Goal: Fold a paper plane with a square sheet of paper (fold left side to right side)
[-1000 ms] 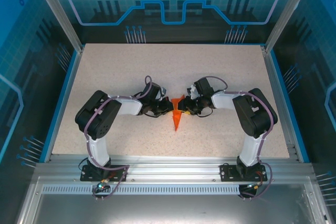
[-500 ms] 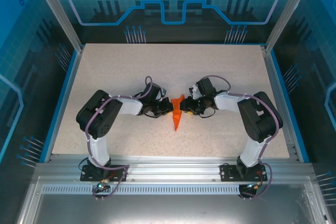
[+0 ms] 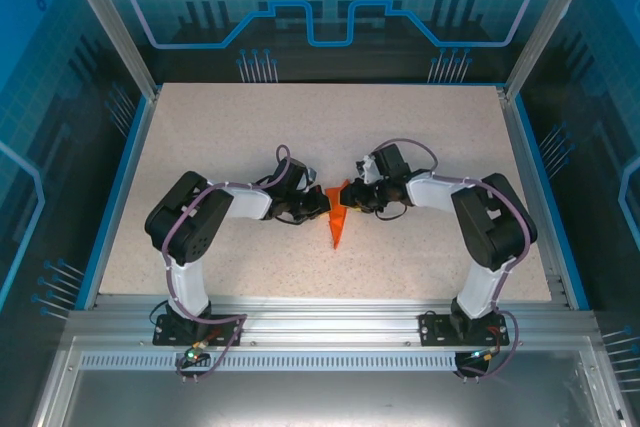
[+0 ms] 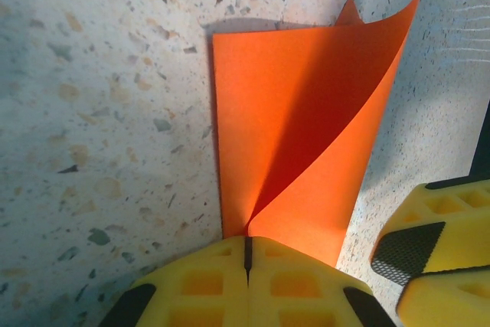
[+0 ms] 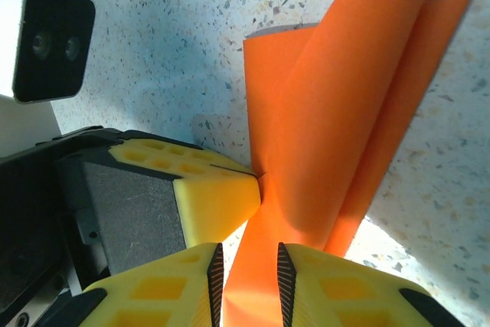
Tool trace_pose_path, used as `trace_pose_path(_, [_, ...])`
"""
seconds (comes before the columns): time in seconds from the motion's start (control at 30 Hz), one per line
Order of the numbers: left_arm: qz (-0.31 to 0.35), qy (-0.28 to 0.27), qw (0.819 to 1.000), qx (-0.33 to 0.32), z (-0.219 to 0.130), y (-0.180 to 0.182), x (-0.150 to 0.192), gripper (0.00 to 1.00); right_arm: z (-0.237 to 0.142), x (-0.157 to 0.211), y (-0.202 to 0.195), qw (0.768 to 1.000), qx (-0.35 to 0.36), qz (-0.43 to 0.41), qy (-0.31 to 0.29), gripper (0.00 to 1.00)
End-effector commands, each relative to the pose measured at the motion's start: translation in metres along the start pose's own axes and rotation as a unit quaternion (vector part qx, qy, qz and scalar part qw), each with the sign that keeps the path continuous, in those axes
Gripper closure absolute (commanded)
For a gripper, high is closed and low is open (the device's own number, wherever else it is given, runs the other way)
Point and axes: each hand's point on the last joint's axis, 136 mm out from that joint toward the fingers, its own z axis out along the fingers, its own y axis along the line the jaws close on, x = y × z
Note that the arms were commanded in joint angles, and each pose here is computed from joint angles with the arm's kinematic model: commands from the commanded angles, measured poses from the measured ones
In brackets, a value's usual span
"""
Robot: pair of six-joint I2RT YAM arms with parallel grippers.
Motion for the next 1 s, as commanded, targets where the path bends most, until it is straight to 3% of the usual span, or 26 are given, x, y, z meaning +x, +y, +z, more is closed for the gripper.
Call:
trace_pose_path(0.0, [-0.006,-0.014,0.999,-0.048,-0.005,0.023,-0.001,1.00,0.009,-0.002,0.006,1.000,-0.010,-0.003,0.009,0.73])
trace_pose_path(0.97, [-0.003,-0.021,0.998,-0.066,-0.013,0.034,0.004,1.00,0.032,0.003,-0.009,0.999,0.026,-0.001,0.043,0.73])
